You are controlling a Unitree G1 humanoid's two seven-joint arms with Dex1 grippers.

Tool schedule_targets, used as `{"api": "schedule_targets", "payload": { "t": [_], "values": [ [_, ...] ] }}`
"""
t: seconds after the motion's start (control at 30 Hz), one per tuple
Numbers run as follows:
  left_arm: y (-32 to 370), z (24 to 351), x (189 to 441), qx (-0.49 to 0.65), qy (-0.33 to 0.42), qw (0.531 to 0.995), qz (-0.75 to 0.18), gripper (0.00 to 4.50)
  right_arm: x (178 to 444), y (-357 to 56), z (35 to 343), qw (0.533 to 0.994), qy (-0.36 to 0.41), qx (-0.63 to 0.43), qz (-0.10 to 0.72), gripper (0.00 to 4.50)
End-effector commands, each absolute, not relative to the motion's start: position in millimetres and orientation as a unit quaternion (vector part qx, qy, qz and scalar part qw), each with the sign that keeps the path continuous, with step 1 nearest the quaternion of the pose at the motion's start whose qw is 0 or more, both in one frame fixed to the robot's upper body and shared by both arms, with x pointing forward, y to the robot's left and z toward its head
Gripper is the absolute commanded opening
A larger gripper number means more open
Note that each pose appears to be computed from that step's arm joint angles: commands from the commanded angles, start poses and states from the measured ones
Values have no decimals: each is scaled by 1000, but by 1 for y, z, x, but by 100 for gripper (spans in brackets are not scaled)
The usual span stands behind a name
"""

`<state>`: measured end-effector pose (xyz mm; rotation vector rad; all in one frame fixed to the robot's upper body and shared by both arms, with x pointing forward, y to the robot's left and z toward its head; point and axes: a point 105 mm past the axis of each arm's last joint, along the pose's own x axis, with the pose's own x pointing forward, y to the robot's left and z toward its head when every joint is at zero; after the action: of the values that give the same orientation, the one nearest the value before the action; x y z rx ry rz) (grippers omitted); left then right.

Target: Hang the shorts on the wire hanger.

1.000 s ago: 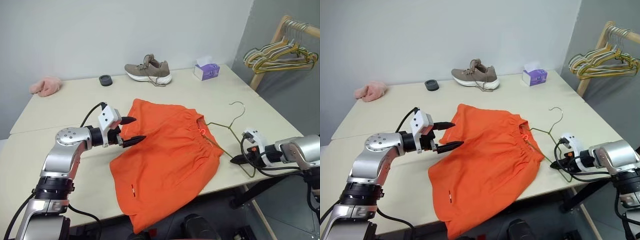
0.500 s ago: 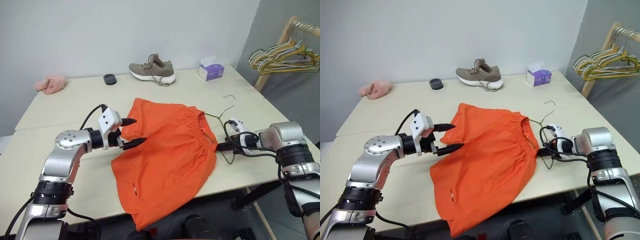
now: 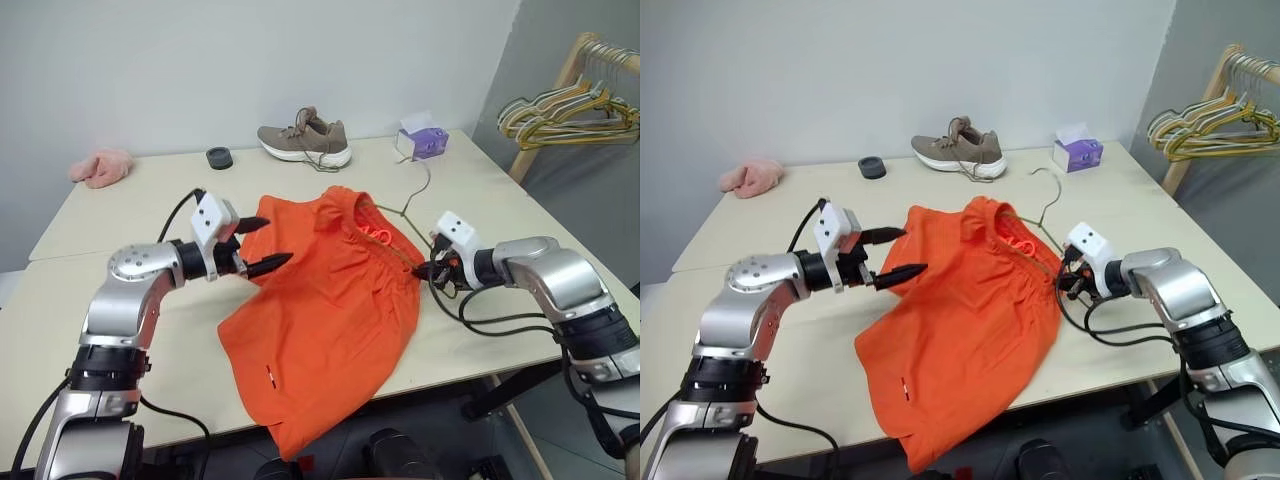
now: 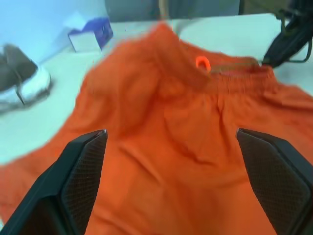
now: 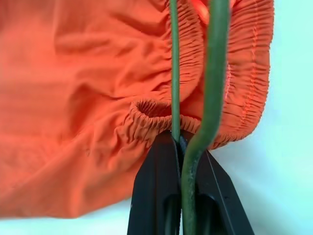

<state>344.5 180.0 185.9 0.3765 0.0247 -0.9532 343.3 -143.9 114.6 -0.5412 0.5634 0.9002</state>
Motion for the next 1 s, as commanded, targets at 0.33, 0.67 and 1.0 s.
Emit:
{"api": "schedule_targets", "payload": {
  "t": [0.33,0.67,1.0],
  "values": [
    [175,190,350,354,18,775,-524,444,338,-124,142,756,129,-448,460,0],
    [152,161,355,366,22,747,-555,444,330,-104,159,740,88,-464,478,0],
    [142,154,354,355,18,739,-572,389,322,-94,163,728,68,-473,492,0]
  ]
}}
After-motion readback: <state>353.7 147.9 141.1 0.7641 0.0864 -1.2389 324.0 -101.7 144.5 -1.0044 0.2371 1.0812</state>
